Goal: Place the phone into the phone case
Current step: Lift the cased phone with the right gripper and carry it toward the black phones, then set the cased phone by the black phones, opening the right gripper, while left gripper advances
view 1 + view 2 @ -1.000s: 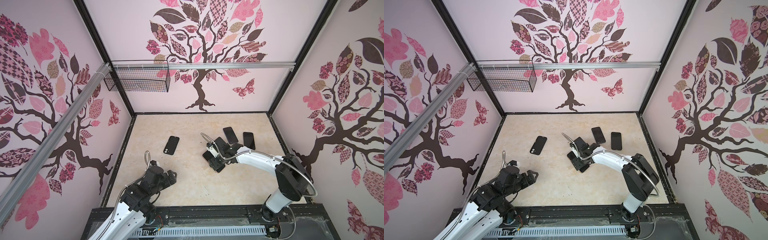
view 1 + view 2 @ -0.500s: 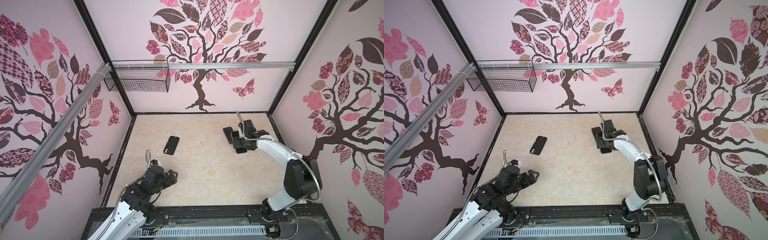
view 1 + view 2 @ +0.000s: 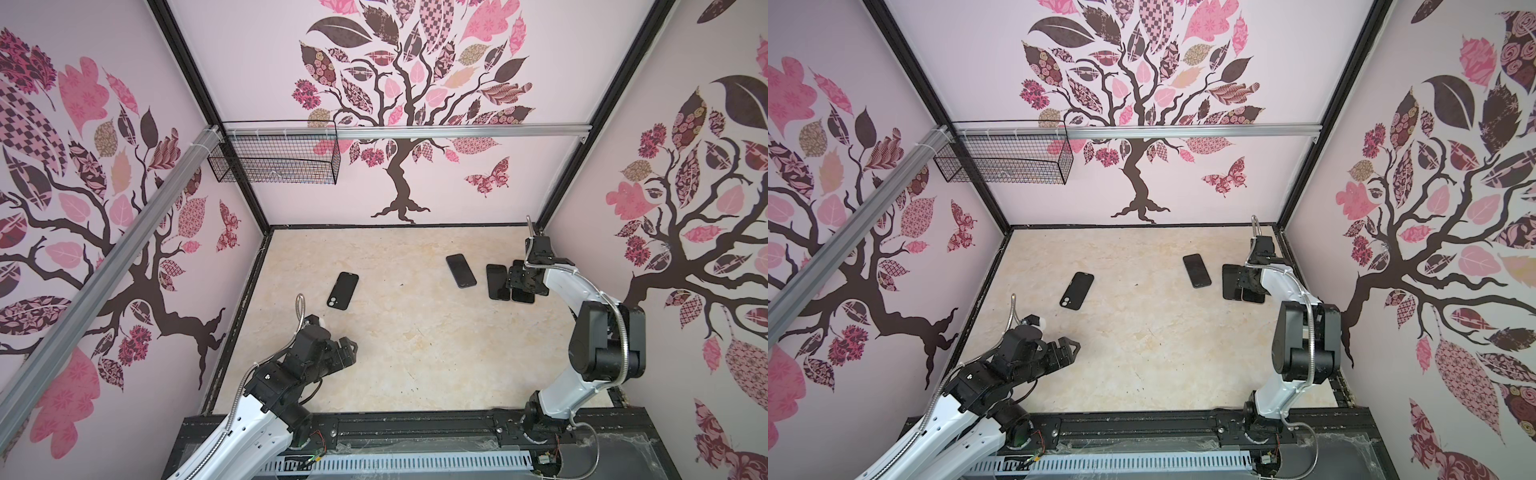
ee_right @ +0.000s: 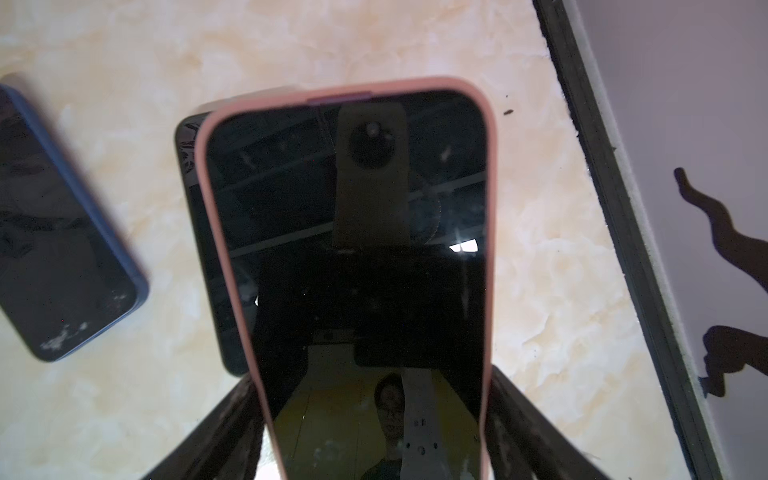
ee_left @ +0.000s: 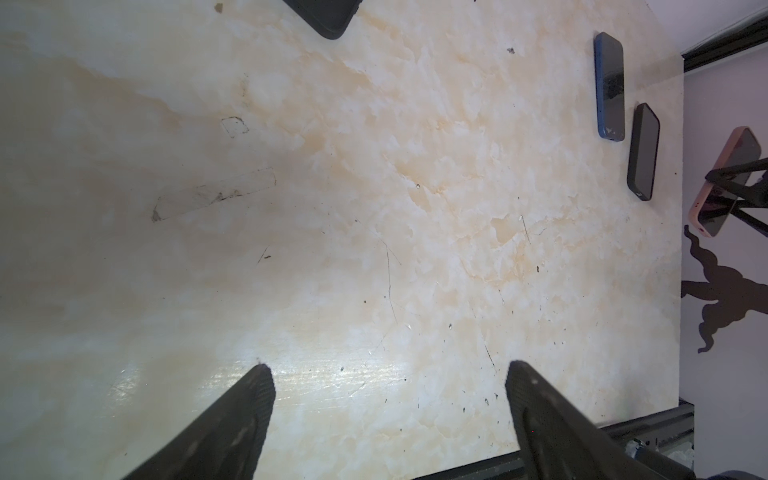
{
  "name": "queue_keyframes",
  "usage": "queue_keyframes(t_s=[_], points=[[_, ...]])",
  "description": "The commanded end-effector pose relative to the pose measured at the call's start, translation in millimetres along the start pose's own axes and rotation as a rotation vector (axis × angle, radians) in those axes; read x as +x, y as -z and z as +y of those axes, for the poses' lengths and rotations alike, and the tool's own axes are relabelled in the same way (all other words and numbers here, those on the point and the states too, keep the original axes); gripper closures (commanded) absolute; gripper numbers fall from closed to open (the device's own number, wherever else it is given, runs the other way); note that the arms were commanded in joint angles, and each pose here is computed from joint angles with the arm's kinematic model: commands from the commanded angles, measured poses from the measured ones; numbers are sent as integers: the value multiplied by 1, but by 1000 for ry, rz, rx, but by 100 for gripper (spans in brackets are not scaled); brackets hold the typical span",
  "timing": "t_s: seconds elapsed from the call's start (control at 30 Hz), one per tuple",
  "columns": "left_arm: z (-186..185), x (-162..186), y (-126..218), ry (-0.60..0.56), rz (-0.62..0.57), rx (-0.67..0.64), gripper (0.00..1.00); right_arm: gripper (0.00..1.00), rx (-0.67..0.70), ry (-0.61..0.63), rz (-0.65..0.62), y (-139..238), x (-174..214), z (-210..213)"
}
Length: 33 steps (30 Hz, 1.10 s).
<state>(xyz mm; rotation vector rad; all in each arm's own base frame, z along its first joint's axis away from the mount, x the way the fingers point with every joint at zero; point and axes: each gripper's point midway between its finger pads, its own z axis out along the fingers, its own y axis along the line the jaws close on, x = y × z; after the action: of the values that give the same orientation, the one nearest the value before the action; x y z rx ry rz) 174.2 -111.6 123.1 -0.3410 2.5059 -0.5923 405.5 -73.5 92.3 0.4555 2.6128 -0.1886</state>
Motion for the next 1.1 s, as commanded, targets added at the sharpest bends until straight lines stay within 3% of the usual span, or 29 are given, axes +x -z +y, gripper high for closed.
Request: queue_keyframes(t_s=[0.0,0.77,0.97,1.07], points=[[-13,-12,10,-45,-18,25,9,73,-9,-31,-65,-5,-32,-1],[-20,-27,10,-87,-17,-28,7,68,22,-58,80,-79,-21,-18],[-21,-30,9,-78,-27,-28,6,59,32,-49,116,-87,-12,-19],[-24,-32,9,-78,-28,-23,6,45,32,-43,134,-90,-8,-18]])
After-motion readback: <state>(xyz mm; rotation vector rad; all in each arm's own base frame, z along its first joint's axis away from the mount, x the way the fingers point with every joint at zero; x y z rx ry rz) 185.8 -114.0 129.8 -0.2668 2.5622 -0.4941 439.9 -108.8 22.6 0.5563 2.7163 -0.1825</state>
